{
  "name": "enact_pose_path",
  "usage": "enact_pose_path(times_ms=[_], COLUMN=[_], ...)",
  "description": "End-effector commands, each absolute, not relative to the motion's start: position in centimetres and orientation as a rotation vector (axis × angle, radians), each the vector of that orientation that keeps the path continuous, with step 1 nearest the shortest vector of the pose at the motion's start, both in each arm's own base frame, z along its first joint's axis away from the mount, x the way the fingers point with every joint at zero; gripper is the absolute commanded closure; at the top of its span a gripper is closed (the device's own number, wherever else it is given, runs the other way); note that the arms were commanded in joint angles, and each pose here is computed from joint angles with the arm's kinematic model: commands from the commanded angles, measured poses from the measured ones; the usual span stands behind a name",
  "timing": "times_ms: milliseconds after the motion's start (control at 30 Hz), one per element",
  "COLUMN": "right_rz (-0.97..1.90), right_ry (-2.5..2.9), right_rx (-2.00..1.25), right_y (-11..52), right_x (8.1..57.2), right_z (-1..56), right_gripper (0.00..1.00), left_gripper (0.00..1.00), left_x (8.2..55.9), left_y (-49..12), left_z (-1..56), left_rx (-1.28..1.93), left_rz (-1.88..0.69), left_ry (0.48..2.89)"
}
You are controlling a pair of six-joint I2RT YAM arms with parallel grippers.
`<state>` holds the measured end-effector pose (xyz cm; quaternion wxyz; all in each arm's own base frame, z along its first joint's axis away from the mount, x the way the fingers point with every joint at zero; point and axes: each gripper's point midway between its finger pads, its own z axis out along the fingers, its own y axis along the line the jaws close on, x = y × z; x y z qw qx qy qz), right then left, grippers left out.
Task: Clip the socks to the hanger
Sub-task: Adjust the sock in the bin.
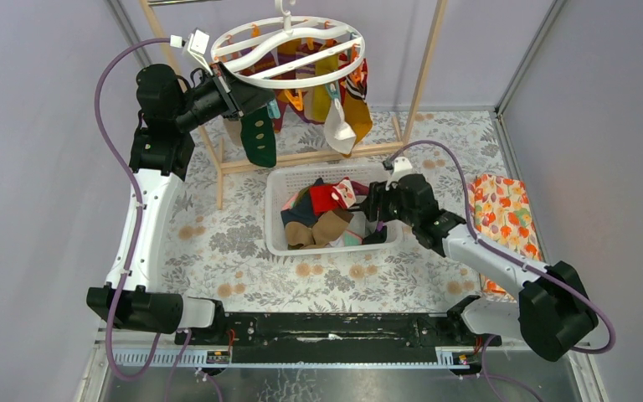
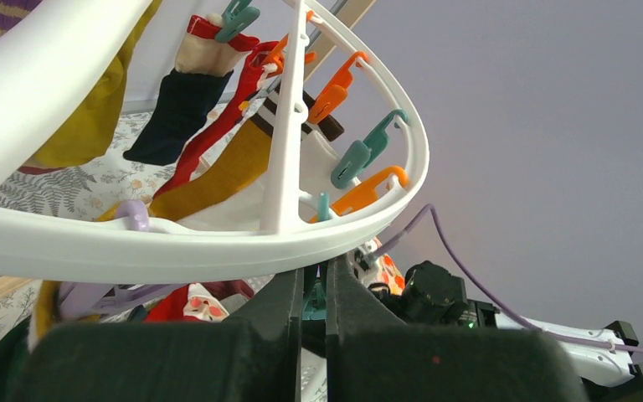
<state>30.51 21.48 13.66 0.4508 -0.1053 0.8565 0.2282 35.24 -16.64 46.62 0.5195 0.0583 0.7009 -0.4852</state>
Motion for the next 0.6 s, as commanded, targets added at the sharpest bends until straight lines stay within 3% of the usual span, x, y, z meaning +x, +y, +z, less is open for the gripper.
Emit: enact_pose_path(times_ms=[0,233,567], right_rz=[0.662,0.391,0.184], right_ry=[1.888,1.793,1.639], right_rx=[-0.560,-0.933,-1.033], right_y=[25.4,28.4,28.3], right_x=[29.3,29.6,32.2], right_z=[16.2,13.8,12.7], right_gripper=[0.40,0.39,0.41], left_gripper=[1.00,1.00,1.00], left_x=[35.0,34.8,34.8], left_y=[-17.0,-17.0,-17.0], left_z=[46.5,46.7,46.9], left_rx=[0.184,0.185,0.181], left_rz=[-1.181,-1.183,-1.182], left_ry=[1.681,1.677,1.680])
